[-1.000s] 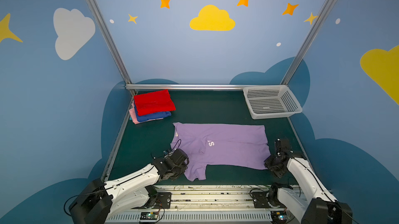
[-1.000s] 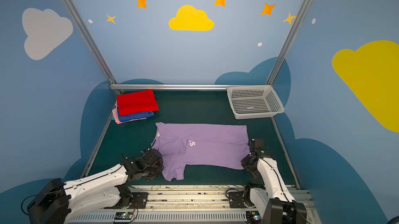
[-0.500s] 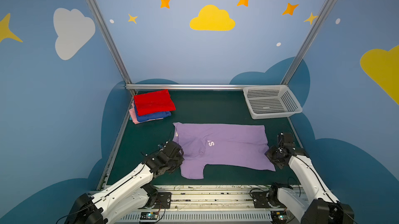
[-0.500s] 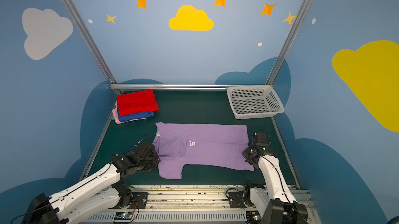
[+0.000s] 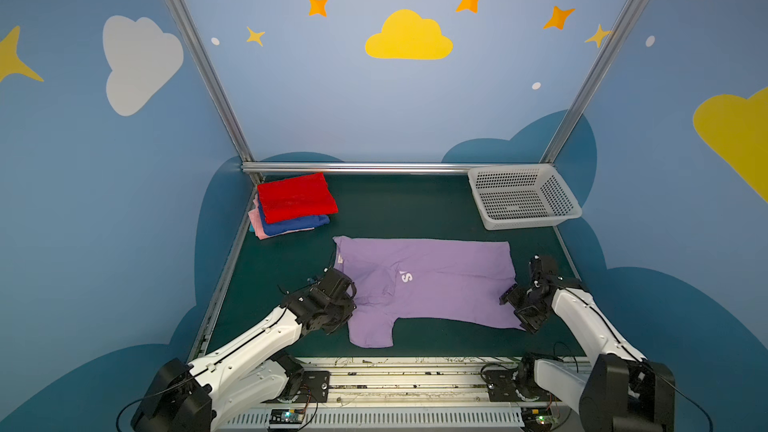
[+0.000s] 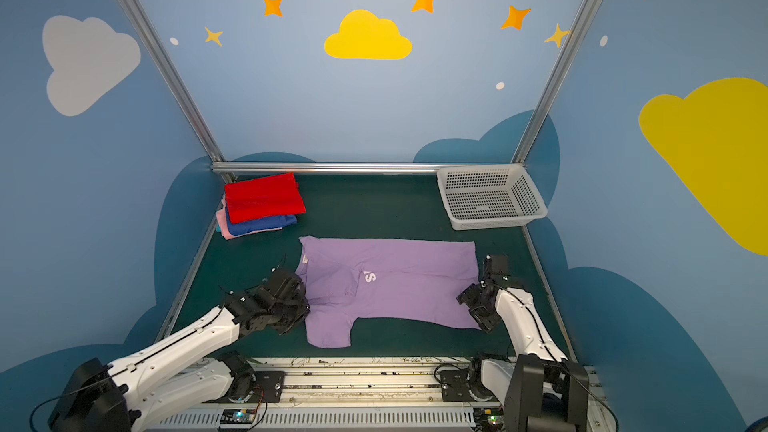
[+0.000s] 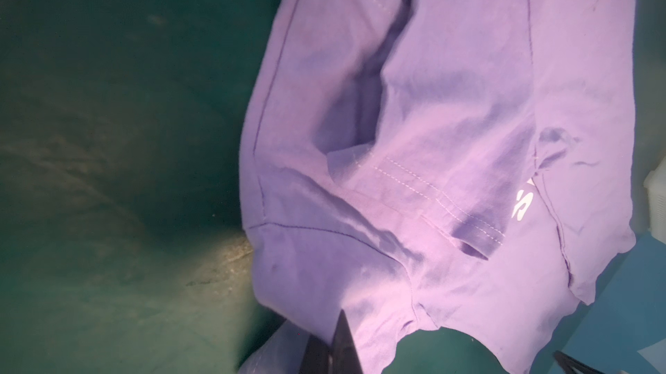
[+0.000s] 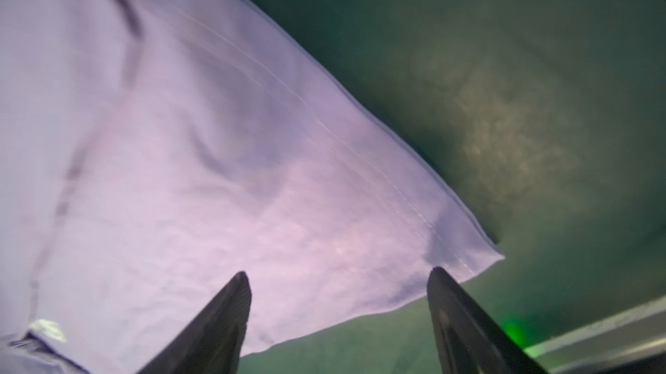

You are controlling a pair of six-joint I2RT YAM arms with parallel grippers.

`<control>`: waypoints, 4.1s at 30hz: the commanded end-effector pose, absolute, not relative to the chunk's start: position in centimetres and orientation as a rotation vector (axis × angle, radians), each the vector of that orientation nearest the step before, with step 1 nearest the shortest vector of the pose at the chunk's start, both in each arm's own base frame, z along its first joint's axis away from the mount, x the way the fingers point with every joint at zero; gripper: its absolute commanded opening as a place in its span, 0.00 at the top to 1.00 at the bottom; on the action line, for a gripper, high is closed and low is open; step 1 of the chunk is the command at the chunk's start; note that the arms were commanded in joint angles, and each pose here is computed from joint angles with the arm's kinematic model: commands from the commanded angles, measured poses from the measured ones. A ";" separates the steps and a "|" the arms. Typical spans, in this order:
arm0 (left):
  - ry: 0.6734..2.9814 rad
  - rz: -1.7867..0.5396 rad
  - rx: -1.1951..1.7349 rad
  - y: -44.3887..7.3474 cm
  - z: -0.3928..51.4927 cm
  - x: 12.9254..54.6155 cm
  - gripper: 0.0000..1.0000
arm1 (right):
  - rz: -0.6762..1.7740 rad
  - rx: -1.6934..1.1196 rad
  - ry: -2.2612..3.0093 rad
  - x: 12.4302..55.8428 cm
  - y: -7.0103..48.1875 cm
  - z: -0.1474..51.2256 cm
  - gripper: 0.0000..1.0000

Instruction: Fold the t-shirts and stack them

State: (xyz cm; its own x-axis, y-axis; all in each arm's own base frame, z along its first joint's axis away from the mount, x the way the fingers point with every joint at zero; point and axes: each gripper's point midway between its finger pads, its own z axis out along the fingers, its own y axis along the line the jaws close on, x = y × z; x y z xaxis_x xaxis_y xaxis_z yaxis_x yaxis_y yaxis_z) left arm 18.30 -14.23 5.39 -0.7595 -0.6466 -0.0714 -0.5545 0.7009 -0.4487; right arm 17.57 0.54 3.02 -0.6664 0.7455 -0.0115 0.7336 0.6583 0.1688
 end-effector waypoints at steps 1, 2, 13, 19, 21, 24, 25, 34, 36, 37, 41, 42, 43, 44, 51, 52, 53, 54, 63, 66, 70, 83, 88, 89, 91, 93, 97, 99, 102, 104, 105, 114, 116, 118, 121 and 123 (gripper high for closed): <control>2.689 -0.580 -0.950 -13.9 5.8 18.3 0.96 | 0.257 1.313 2.833 16.3 1.2 2.0 0.24; 2.692 -0.576 -0.950 -13.9 5.7 18.3 0.96 | 0.269 1.313 2.827 16.5 1.3 1.8 0.30; 2.652 -0.588 -0.969 -13.2 6.5 18.6 0.96 | 0.408 1.280 2.743 20.0 1.3 3.1 1.00; 2.640 -0.559 -0.921 -12.8 7.7 20.6 0.96 | 0.444 1.224 2.690 22.8 1.0 5.6 1.00; 2.642 -0.562 -0.918 -12.9 8.1 21.5 0.96 | 0.449 1.220 2.679 24.0 0.7 6.1 1.00; 2.647 -0.552 -0.890 -13.1 8.3 22.8 0.96 | 0.462 1.226 2.664 25.2 0.4 6.1 1.00; 2.652 -0.540 -0.884 -13.0 8.3 23.2 0.96 | 0.457 1.227 2.660 25.6 0.2 6.0 1.00; 2.688 -0.486 -0.881 -12.8 8.0 26.7 0.96 | 0.491 1.227 2.764 27.4 0.4 4.3 1.00; 2.714 -0.479 -0.878 -13.1 7.4 27.1 0.96 | 0.500 1.233 2.770 27.7 0.4 3.9 1.00; 2.730 -0.475 -0.873 -13.2 7.1 27.3 0.96 | 0.504 1.234 2.771 27.9 0.4 3.7 1.00; 2.801 -0.453 -0.836 -13.8 6.1 28.0 0.96 | 0.504 1.242 2.771 28.4 0.3 3.3 1.00; 2.811 -0.449 -0.833 -13.8 5.9 28.2 0.96 | 0.503 1.240 2.772 28.5 0.3 3.3 1.00; 2.815 -0.449 -0.828 -14.0 5.8 28.4 0.96 | 0.502 1.241 2.768 28.7 0.2 3.3 1.00; 2.817 -0.447 -0.829 -14.0 5.7 28.7 0.96 | 0.504 1.243 2.765 28.8 0.1 3.4 1.00; 2.779 -0.442 -0.814 -13.8 7.6 30.2 0.96 | 0.538 1.236 2.719 30.1 -0.4 4.7 1.00; 2.771 -0.440 -0.815 -13.7 7.9 30.4 0.96 | 0.541 1.233 2.715 30.3 -0.4 4.9 1.00; 2.765 -0.437 -0.814 -13.7 8.0 30.6 0.96 | 0.542 1.232 2.712 30.5 -0.5 5.0 1.00; 2.764 -0.436 -0.816 -13.7 8.0 30.7 0.96 | 0.543 1.229 2.713 30.6 -0.5 5.0 1.00; 2.765 -0.356 -0.865 -12.8 5.3 32.2 0.96 | 0.561 1.237 2.742 31.4 -0.4 3.7 0.68; 2.745 -0.429 -0.867 -13.3 5.7 33.8 0.88 | 0.543 1.221 2.724 31.9 -0.9 4.4 0.65; 2.699 -0.498 -0.825 -14.2 7.7 36.0 0.66 | 0.492 1.204 2.664 32.5 -2.1 6.2 0.64; 2.706 -0.638 -0.668 -15.7 11.5 32.6 0.66 | 0.499 0.600 2.627 30.5 5.0 13.0 0.89; 2.802 -0.585 -0.538 -17.7 8.9 25.6 0.71 | 0.604 0.413 2.667 28.1 9.8 12.5 1.00; 2.815 -0.562 -0.529 -17.8 8.3 24.5 0.72 | 0.619 0.398 2.666 27.9 10.1 12.5 1.00; 2.838 -0.524 -0.536 -17.9 7.1 22.4 0.73 | 0.634 0.380 2.653 27.6 10.5 12.8 1.00; 2.834 -0.516 -0.540 -18.1 6.3 21.1 0.68 | 0.652 0.359 2.641 27.3 10.8 13.1 1.00; 2.841 -0.475 -0.540 -18.2 4.7 20.0 0.46 | 0.655 0.354 2.631 27.0 10.8 13.4 1.00; 2.854 -0.424 -0.533 -18.2 3.7 20.1 0.42 | 0.649 0.361 2.637 26.9 10.7 13.5 1.00; 2.860 -0.375 -0.531 -18.4 2.8 20.9 0.43 | 0.650 0.366 2.647 26.8 10.7 13.3 1.00; 2.857 -0.358 -0.531 -18.7 2.4 21.4 0.44 | 0.647 0.370 2.652 26.7 10.6 13.1 1.00; 2.858 -0.341 -0.533 -18.7 2.1 21.6 0.44 | 0.642 0.371 2.654 26.7 10.6 13.1 1.00; 2.857 -0.200 -0.512 -18.4 0.9 23.1 0.59 | 0.629 0.364 2.659 27.2 10.6 13.2 0.99; 2.869 -0.186 -0.498 -18.5 0.8 23.1 0.86 | 0.628 0.369 2.667 27.2 10.6 13.1 0.99; 2.872 -0.168 -0.501 -18.4 1.0 23.1 0.96 | 0.618 0.378 2.671 27.1 10.4 12.9 0.99; 2.862 -0.162 -0.501 -18.3 1.9 23.3 0.96 | 0.600 0.392 2.669 27.0 10.1 12.8 0.99; 2.853 -0.149 -0.499 -18.2 2.8 23.6 0.96 | 0.596 0.395 2.665 27.0 10.0 12.9 0.99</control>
State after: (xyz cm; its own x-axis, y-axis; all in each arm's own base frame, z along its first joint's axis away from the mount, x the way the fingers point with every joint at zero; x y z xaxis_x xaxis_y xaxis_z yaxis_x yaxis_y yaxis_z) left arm 23.36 -18.97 1.81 -0.9139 -0.3565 -0.1941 -0.3234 0.9284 -0.1829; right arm 27.00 10.30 12.45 -0.8920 0.3463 -0.2904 0.1831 0.8643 0.4684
